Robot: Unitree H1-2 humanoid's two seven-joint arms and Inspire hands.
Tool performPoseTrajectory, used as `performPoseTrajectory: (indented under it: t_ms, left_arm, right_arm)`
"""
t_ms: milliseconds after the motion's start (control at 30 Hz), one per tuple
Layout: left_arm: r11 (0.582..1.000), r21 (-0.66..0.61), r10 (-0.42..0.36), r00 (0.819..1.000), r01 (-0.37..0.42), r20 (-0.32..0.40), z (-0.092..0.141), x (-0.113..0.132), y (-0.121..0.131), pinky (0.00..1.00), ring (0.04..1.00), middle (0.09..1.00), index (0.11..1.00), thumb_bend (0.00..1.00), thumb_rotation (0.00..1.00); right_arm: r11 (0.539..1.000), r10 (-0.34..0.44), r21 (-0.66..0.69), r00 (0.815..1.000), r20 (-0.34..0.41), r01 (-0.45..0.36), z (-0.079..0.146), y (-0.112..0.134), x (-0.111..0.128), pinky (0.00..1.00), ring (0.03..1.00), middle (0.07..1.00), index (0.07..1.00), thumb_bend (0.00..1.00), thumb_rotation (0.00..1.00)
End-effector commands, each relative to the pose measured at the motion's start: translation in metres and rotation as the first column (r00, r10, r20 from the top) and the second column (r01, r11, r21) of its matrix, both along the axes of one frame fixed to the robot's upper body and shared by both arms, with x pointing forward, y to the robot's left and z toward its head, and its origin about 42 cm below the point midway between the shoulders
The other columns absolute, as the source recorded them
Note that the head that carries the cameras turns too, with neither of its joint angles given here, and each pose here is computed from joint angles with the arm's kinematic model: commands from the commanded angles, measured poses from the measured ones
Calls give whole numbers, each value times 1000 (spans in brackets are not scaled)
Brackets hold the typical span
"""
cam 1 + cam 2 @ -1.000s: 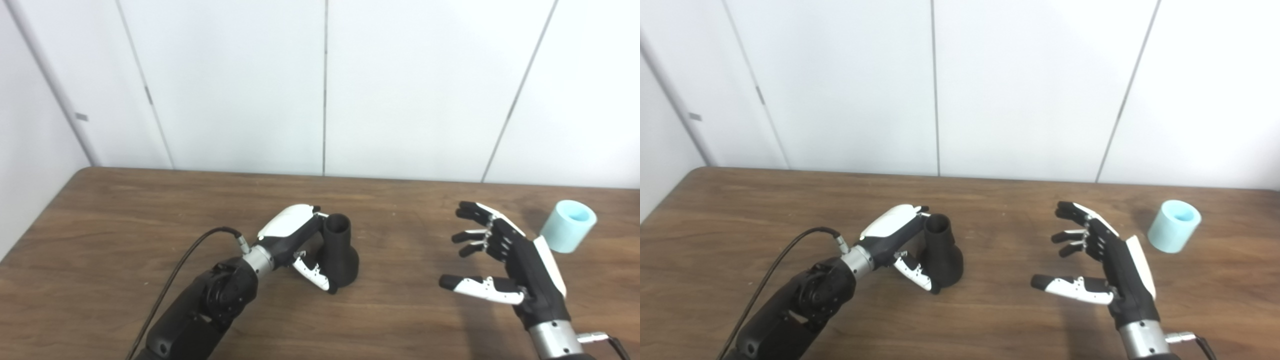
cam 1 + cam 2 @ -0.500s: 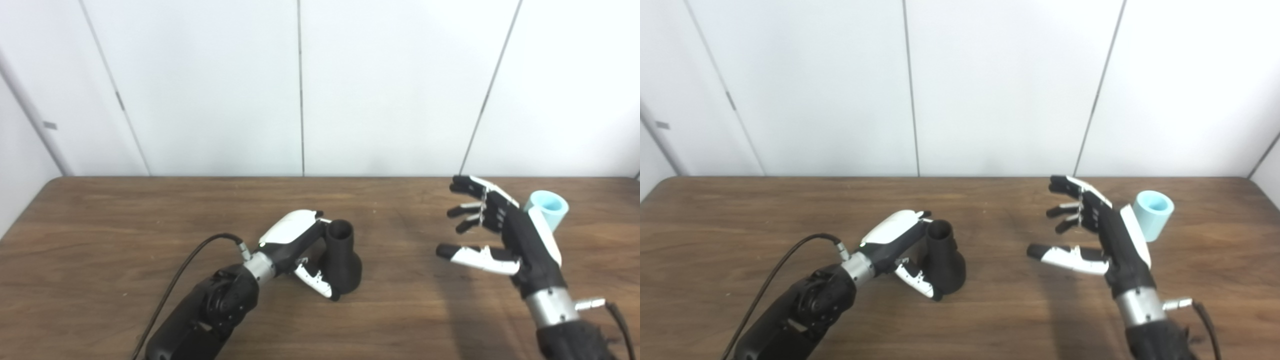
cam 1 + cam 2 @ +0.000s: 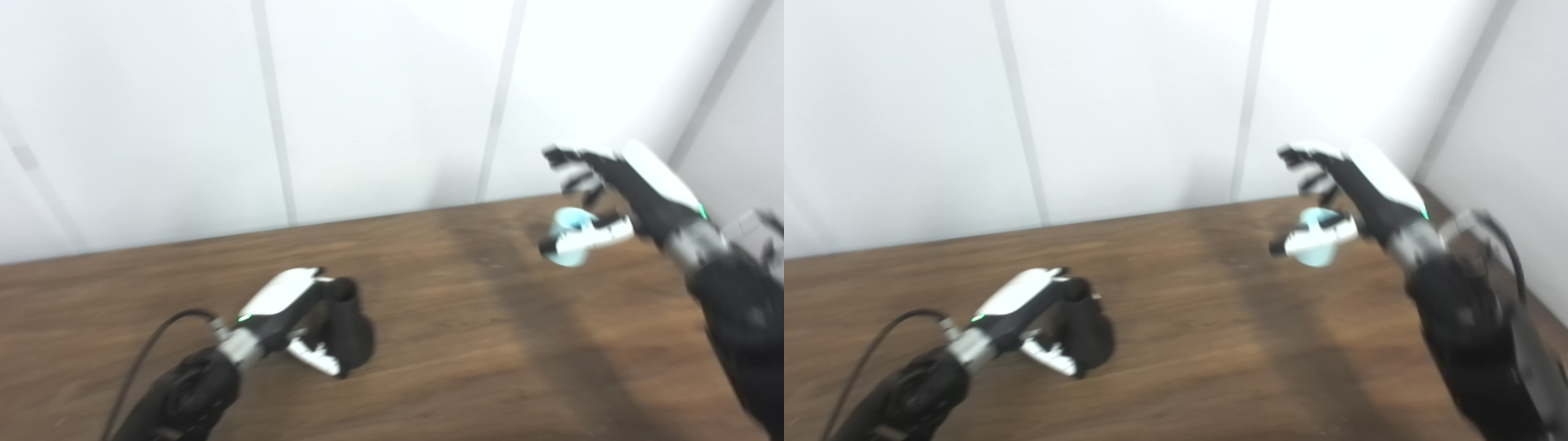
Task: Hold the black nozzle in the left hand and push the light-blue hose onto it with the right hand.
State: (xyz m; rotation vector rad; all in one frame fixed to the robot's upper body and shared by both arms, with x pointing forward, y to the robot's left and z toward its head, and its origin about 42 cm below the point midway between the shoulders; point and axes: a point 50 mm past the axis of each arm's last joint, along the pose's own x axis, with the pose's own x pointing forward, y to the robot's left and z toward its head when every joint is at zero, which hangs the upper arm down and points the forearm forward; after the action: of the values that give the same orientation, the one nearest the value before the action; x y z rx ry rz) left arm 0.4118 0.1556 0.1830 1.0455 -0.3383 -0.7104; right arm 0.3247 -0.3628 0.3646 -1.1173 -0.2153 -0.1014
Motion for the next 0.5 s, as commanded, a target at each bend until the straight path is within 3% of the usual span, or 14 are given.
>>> performPoseTrajectory:
  t_ms: [0,233,467]
  left_arm:
    - [999,54,-1,999,3,-34,-11,-3,10,1000,644,497,478,525,0]
    - [999,38,10,1000,-10,-24,-17,-2,26,1000,638,502,475,525,0]
    - [999,34,10,1000,-10,-26,-21,1,38,1000,627,485,485,526,0]
  right_arm:
    - [995,-45,-86,998,-34,42,21,-9,7,678,828,891,850,945,246]
    - [971,-160,-209,968,-194,118,48,-22,33,724,927,973,891,979,235]
    - [963,-214,-221,938,-273,155,42,-33,62,728,928,983,900,1000,310]
